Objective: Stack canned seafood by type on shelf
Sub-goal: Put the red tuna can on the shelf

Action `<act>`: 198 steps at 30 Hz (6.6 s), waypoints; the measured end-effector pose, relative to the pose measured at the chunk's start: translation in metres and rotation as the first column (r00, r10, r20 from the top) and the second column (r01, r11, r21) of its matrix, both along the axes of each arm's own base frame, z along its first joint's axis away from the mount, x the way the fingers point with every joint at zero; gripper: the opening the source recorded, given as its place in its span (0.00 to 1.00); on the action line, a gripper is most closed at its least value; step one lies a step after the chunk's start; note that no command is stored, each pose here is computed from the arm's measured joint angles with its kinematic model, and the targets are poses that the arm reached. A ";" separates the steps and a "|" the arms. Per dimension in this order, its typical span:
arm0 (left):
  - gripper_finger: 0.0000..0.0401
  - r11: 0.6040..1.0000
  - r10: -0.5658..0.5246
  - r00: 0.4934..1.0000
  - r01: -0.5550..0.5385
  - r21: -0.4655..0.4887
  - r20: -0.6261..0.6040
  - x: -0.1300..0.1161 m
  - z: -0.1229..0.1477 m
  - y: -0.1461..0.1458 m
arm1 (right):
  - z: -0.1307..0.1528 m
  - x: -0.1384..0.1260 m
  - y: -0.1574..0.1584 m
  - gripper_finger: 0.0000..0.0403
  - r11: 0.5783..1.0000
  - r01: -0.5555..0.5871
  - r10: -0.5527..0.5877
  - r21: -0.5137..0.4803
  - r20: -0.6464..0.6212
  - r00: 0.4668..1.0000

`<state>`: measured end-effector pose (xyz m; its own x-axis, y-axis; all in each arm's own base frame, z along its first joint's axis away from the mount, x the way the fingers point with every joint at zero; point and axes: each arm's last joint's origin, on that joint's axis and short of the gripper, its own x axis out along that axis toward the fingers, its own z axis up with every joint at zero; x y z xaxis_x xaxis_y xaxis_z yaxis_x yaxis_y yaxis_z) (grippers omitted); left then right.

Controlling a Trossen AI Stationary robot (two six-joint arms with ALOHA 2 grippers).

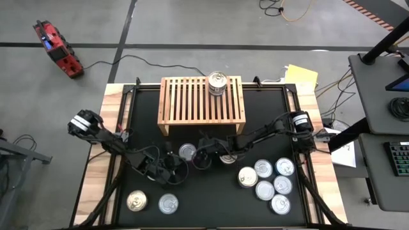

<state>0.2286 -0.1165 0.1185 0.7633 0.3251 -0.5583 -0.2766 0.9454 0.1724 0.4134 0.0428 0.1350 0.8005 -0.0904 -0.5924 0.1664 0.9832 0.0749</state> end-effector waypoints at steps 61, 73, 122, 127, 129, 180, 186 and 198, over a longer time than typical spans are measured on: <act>0.00 0.985 -0.155 0.988 0.154 -0.071 -0.005 0.014 0.009 -0.024 | 0.018 0.021 0.038 0.34 0.974 -0.101 0.106 -0.201 0.015 0.994; 0.00 0.949 -0.245 0.969 0.246 0.198 -0.029 0.039 0.053 -0.038 | 0.045 -0.013 0.047 0.34 0.974 -0.117 0.086 -0.195 -0.162 0.983; 0.00 0.962 -0.230 0.778 0.092 0.257 0.584 -0.029 0.133 -0.023 | 0.079 -0.094 0.027 0.34 0.945 -0.247 0.051 0.215 0.648 0.760; 0.00 1.000 -0.014 0.688 0.024 -0.003 0.725 -0.030 0.137 -0.016 | 0.081 -0.091 0.027 0.34 0.936 -0.253 0.022 0.245 0.676 0.736; 0.01 0.998 0.015 0.679 0.036 -0.054 0.734 -0.030 0.135 -0.015 | 0.082 -0.090 0.027 0.34 0.936 -0.253 0.021 0.244 0.679 0.734; 0.63 0.983 0.004 0.723 0.123 -0.134 0.691 0.025 0.112 -0.008 | 0.093 -0.077 0.038 0.34 0.973 -0.230 0.196 -0.029 0.634 0.748; 0.44 0.981 0.027 0.719 0.116 -0.158 0.694 0.026 0.112 -0.006 | 0.093 -0.077 0.038 0.38 0.973 -0.228 0.194 -0.029 0.633 0.750; 0.29 0.982 0.043 0.721 0.097 -0.162 0.691 0.026 0.112 -0.005 | 0.093 -0.077 0.038 0.45 0.974 -0.227 0.182 -0.011 0.634 0.752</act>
